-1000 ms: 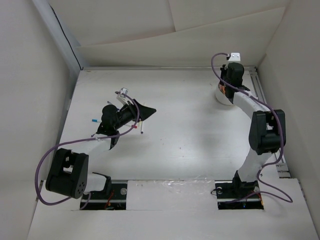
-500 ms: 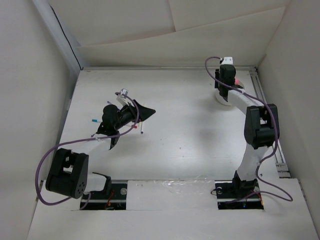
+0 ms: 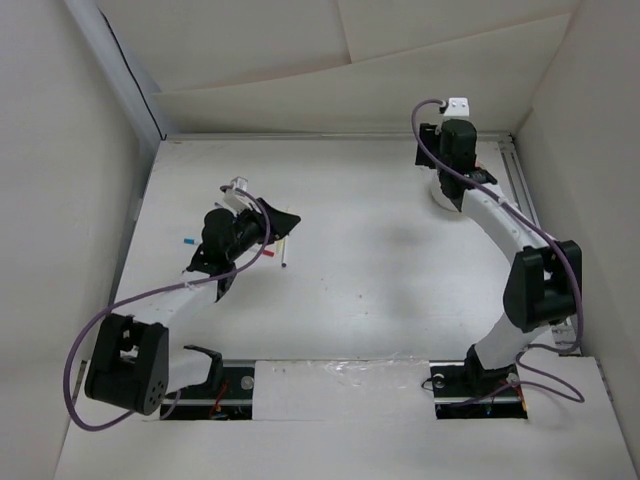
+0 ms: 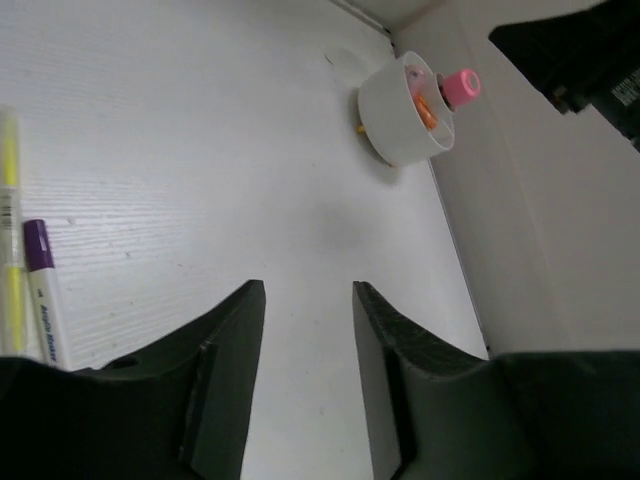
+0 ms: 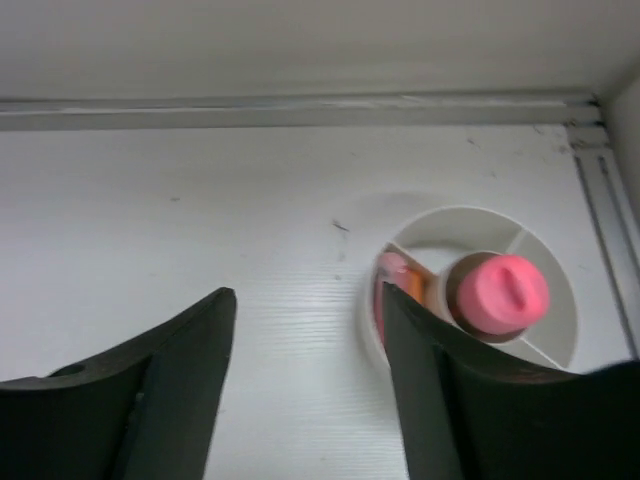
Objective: Sort the stationery into containers
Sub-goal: Place the pen in the storage box, then move the pen to the center of the board, then pick up the pen from the center of the board, then place the pen in the storage box, then pick up the pen from the center of the board.
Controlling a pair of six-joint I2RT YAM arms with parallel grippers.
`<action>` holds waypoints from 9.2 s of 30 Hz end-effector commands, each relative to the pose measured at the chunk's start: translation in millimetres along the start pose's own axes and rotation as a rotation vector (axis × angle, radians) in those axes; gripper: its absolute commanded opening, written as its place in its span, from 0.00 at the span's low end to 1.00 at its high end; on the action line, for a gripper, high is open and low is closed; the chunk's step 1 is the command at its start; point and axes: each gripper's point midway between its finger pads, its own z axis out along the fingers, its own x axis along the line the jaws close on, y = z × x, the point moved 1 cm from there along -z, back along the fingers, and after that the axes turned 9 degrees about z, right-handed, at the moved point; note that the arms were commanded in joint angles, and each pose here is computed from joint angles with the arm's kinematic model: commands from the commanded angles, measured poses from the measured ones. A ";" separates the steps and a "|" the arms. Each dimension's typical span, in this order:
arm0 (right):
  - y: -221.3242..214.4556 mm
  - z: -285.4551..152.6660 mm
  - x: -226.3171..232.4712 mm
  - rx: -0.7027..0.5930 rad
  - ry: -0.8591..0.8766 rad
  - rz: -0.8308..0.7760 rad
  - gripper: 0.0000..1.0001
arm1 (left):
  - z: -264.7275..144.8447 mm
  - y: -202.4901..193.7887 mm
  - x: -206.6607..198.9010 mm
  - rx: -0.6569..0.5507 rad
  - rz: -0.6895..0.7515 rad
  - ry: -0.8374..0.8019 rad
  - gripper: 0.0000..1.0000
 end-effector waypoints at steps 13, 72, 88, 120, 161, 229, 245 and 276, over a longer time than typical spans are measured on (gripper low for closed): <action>-108.9 -95.1 232.0 0.270 0.658 -0.009 0.00 | -84.5 86.2 18.6 -0.461 -0.001 0.355 0.29; -241.3 -112.1 264.2 0.467 0.405 -0.205 0.10 | -99.7 90.2 5.9 -0.504 0.008 0.317 0.30; -239.8 -86.0 269.6 0.508 0.458 -0.232 0.49 | -97.7 89.7 5.4 -0.498 0.009 0.310 0.30; -257.6 -71.0 265.0 0.586 0.416 -0.277 0.32 | -97.0 87.0 5.7 -0.485 0.009 0.309 0.30; 90.0 -10.9 -185.4 -0.365 -0.492 0.516 0.00 | -69.8 73.5 -17.9 -0.370 0.048 0.120 0.32; 58.9 17.1 -134.3 -0.328 -0.456 0.301 0.53 | -65.3 72.7 -13.0 -0.358 0.050 0.138 0.33; -43.0 -59.6 199.0 0.092 0.590 0.071 0.00 | -90.0 87.4 7.7 -0.458 0.014 0.319 0.31; -273.8 -123.5 384.1 0.458 0.893 -0.463 0.51 | -131.3 98.1 7.6 -0.624 -0.016 0.367 0.32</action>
